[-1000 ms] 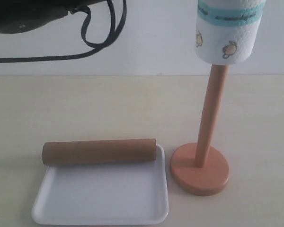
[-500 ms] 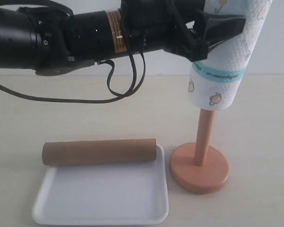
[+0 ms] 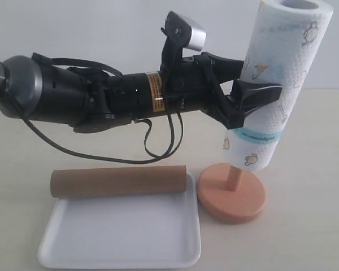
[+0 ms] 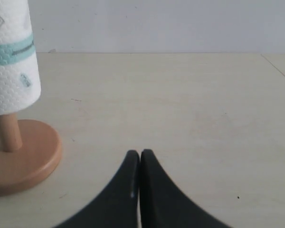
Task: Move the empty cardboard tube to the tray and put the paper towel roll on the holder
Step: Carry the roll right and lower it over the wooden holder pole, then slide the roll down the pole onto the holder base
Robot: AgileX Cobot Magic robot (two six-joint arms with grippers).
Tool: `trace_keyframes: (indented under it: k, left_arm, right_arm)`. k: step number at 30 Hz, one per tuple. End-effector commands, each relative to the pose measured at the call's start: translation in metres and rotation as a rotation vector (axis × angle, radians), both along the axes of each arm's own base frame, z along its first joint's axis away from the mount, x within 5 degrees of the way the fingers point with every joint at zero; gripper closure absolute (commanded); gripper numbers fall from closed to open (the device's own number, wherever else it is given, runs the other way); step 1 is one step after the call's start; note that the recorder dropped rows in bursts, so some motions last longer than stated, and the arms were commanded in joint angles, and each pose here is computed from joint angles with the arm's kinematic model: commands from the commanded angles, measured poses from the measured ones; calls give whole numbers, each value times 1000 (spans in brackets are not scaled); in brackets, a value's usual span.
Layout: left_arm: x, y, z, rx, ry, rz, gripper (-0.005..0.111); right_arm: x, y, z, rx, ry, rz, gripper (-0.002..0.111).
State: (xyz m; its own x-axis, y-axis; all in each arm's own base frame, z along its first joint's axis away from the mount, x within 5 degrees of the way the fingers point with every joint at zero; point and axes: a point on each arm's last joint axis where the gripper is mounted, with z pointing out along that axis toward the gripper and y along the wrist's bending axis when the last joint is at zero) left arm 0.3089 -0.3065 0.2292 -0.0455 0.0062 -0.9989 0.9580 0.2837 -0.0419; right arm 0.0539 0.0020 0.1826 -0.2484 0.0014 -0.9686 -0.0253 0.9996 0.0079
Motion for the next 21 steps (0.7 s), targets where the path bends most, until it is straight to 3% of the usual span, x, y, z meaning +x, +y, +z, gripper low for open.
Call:
trace_keyframes:
  k: [1, 21]
  left_arm:
    - [-2, -1, -7, -30, -10, -9, 103]
    - [-19, 17, -43, -9, 54, 21, 103]
  right_arm:
    - [0, 0, 1, -7, -13, -2, 108]
    - [0, 0, 1, -7, -13, -2, 108]
